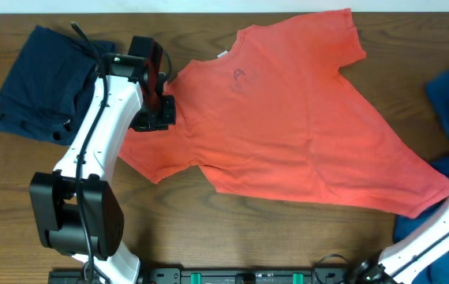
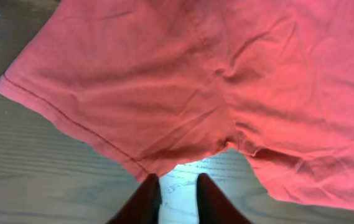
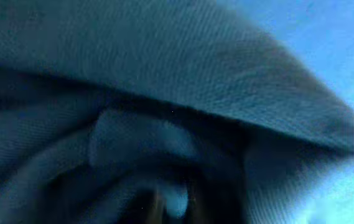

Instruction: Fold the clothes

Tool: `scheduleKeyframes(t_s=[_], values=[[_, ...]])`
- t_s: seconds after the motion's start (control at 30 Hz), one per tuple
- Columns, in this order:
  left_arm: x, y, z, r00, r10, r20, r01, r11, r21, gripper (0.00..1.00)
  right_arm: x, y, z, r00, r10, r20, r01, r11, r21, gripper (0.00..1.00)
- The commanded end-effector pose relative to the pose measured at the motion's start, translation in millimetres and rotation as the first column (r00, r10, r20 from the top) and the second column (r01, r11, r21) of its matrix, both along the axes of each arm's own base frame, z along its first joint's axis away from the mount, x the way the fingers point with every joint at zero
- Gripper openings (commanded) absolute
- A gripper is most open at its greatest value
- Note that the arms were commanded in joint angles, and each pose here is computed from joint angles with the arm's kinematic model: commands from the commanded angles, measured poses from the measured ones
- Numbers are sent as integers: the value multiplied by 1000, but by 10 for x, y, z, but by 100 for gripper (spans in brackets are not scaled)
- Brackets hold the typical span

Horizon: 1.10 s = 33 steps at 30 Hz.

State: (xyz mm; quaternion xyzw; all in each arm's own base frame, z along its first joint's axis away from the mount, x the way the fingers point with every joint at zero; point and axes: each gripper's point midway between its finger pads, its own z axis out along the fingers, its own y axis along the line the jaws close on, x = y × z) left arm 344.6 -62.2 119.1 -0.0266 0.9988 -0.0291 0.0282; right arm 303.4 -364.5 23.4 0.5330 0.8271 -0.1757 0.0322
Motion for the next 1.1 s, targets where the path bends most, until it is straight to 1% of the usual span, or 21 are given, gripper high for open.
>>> scheduleKeyframes(t_s=[0.0, 0.03, 0.07, 0.1, 0.17, 0.2, 0.27, 0.33, 0.37, 0.47, 0.6, 0.7, 0.8, 0.83, 0.97, 1.07], values=[[-15, 3, 18, 1000, -13, 1, 13, 1000, 2, 25, 114, -262, 637, 974, 8, 226, -7, 1000, -9, 34], [-15, 3, 18, 1000, -13, 0, 13, 1000, 2, 27, 192, -261, 783, 948, 11, 319, -18, 1000, 19, 43], [-15, 3, 18, 1000, -13, 1, 13, 1000, 2, 29, 277, -241, 918, 917, 24, 399, -43, 998, 39, 48], [-15, 3, 18, 1000, -16, 1, 16, 1000, 2, 31, 386, -185, 1108, 871, 57, 488, -96, 994, 55, 55], [-15, 3, 18, 1000, -20, 1, 20, 1000, 2, 34, 509, -63, 1376, 809, 104, 579, -167, 984, 55, 62], [-15, 2, 18, 1000, -20, 1, 20, 1000, 2, 35, 558, 15, 1485, 787, 132, 603, -201, 978, 48, 63], [-15, 2, 18, 1000, -20, 1, 20, 1000, 2, 36, 630, 199, 1621, 767, 169, 619, -251, 967, 48, 63], [-16, -9, 18, 1000, -23, 1, 23, 1000, -2, 36, 726, 420, 1660, 756, 198, 623, -304, 950, 67, 63], [-13, -46, 21, 999, -45, 4, 46, 999, -18, 36, 780, 544, 1654, 751, 213, 625, -335, 938, 84, 63], [55, -319, 52, 981, -184, 60, 190, 974, -123, 36, 956, 1032, 1596, 735, 268, 623, -448, 881, 150, 62], [304, -564, 41, 930, -316, 185, 338, 935, -105, 36, 1138, 1489, 1591, 712, 323, 623, -535, 825, 183, 61], [537, -766, -83, 901, -352, 254, 385, 918, -94, 36, 1263, 1861, 1739, 626, 362, 690, -640, 744, 190, 63], [713, -880, -350, 883, -386, 269, 420, 904, -82, 36, 1256, 2134, 1942, 562, 382, 734, -705, 685, 184, 65], [762, -884, -457, 884, -386, 264, 418, 905, -76, 34, 1230, 2201, 2008, 548, 391, 739, -719, 672, 178, 65], [887, -831, -912, 899, -380, 219, 399, 916, -48, 15, 1080, 2432, 2300, 492, 458, 740, -768, 629, 121, 67], [913, -703, -1232, 922, -352, 164, 357, 934, -2, 7, 940, 2542, 2487, 478, 489, 729, -776, 625, 90, 68]])
